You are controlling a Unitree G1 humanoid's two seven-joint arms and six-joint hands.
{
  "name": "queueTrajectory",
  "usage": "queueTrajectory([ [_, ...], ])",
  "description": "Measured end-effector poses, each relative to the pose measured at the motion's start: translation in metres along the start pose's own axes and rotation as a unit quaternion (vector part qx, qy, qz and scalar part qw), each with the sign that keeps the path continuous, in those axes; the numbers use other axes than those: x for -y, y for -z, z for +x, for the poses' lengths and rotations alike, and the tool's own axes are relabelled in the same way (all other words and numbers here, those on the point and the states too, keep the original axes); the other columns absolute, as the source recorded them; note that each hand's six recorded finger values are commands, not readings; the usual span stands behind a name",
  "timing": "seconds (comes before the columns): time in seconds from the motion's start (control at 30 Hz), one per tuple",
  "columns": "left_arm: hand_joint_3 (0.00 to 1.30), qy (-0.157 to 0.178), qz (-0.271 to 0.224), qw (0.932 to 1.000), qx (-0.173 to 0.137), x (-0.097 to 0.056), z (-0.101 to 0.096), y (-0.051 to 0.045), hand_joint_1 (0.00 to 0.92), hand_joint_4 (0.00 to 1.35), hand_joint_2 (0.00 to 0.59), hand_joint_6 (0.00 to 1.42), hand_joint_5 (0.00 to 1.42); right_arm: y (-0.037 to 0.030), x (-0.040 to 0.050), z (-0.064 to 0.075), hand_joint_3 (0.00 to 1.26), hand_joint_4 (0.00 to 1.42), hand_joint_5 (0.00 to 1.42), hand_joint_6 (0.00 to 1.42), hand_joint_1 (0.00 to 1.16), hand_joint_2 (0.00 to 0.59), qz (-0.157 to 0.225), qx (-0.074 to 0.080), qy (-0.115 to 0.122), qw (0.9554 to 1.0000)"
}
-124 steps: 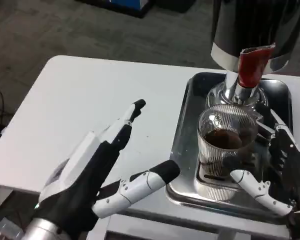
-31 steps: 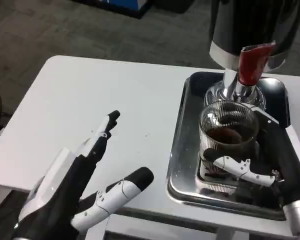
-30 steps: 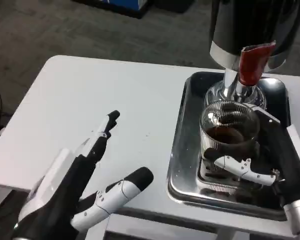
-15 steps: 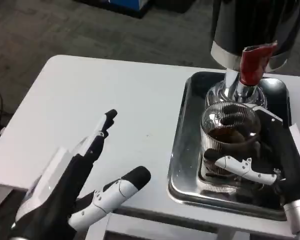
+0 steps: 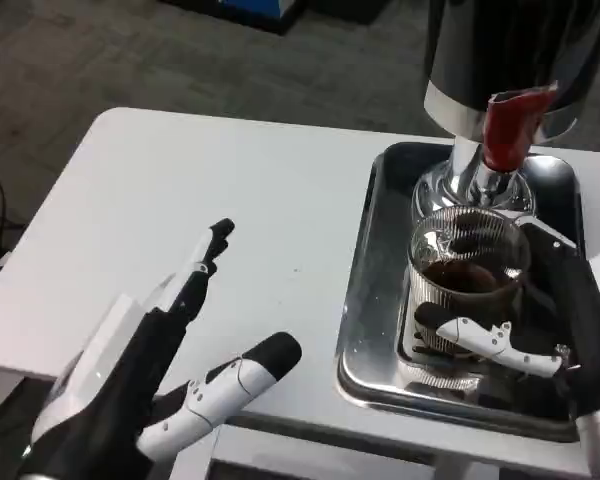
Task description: Grasp the cup under the faucet to collect the drink, then remove the cup.
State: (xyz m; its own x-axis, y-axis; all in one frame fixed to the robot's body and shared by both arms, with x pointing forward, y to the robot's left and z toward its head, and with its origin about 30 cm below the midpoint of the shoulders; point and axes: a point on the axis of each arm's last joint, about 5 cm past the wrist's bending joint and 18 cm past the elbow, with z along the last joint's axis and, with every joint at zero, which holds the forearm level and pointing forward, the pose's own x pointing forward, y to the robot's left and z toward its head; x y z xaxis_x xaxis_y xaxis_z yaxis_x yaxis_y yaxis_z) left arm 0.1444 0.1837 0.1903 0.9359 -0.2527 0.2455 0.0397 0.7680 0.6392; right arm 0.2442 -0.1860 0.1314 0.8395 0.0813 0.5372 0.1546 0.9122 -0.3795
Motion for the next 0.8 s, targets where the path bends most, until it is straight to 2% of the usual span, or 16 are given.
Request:
queueTrajectory([
  [0.47, 0.01, 0.005, 0.0, 1.0, -0.002, 0.0021, -0.0008, -0.0001, 0.0, 0.0, 0.052, 0.0, 0.05, -0.0069, 0.0049, -0.004, 0.59, 0.62, 0.71, 0.59, 0.86, 0.157, 0.0, 0.016, 0.001, 0.9999],
  [0.67, 0.01, 0.009, -0.002, 1.0, -0.002, 0.0037, -0.0015, -0.0003, 0.0, 0.0, 0.052, 0.0, 0.05, -0.0061, 0.0069, -0.0074, 0.59, 0.62, 0.71, 0.59, 0.86, 0.159, 0.0, 0.011, 0.002, 0.9999],
  [0.8, 0.01, 0.01, -0.002, 0.9999, -0.001, 0.0043, -0.0012, -0.0008, 0.0, 0.0, 0.052, 0.0, 0.05, -0.0088, 0.0088, -0.0087, 0.59, 0.62, 0.71, 0.6, 0.86, 0.16, -0.001, 0.018, 0.002, 0.9998],
])
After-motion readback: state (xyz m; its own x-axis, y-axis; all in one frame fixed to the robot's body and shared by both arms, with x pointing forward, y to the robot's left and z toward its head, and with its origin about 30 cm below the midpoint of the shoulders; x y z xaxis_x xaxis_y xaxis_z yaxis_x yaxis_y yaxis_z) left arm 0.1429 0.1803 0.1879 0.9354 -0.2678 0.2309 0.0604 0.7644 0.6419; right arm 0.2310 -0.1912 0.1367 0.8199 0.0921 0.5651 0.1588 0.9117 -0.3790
